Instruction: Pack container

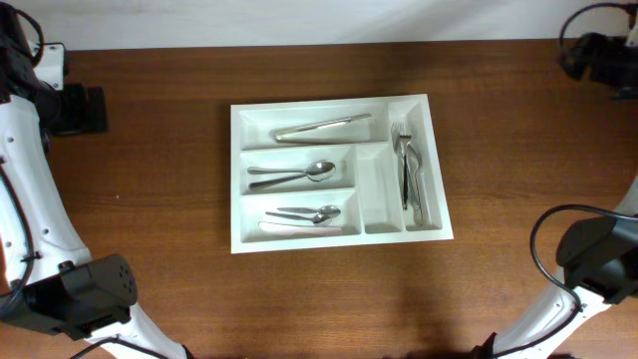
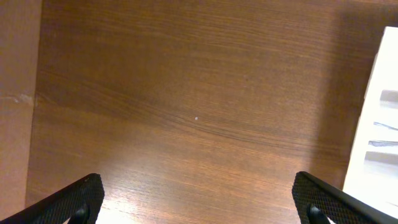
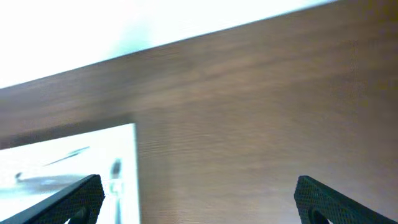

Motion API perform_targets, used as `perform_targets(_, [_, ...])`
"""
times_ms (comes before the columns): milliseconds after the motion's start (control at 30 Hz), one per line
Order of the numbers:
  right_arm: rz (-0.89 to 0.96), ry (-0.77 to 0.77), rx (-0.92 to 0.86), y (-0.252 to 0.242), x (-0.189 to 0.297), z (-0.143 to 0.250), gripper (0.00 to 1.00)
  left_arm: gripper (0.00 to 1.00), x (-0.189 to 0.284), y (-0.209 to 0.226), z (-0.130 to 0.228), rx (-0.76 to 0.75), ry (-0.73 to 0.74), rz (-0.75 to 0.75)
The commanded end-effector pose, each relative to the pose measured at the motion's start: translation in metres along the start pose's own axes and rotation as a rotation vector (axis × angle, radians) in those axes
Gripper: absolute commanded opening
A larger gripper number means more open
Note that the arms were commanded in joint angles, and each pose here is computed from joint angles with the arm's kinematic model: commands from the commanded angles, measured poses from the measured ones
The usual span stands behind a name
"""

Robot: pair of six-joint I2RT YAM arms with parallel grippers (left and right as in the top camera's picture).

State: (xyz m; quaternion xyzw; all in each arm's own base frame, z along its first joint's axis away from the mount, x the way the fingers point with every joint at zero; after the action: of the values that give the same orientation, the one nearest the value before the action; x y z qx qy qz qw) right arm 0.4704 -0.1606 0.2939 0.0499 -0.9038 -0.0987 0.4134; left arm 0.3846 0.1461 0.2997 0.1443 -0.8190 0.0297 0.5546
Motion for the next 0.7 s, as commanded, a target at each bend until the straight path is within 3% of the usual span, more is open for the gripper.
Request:
perform_targets(0, [-0.175, 0.002, 0.136, 0.069, -0.015, -0.005, 0.99, 0.99, 0.003, 0.002, -0.003, 0.020, -0.022, -0.006])
perform_targets(333, [-0.231, 0.067, 0.351, 0.175, -0.046, 0.004, 0.99, 0.99, 0.003, 0.002, -0.003, 0.020, -0.022, -0.006])
perform_targets(667, [-0.308, 0.116, 0.429, 0.231, -0.052, 0.022, 0.99, 0.99, 0.003, 0.002, -0.003, 0.020, -0.022, -0.006])
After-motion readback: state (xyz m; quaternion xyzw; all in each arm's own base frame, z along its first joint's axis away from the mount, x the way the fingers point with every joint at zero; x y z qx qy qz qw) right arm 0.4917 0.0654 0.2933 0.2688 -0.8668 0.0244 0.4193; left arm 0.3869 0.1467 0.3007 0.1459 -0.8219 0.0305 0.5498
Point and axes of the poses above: each gripper's point midway between its finger pads, its own x axis back along the fingers, its own y axis along the line the jaws close on, z = x × y, the point moved 2 cm from there along x, back along the fingers, and after that the axes turned 5 degrees about x, right-handed, at the moved point
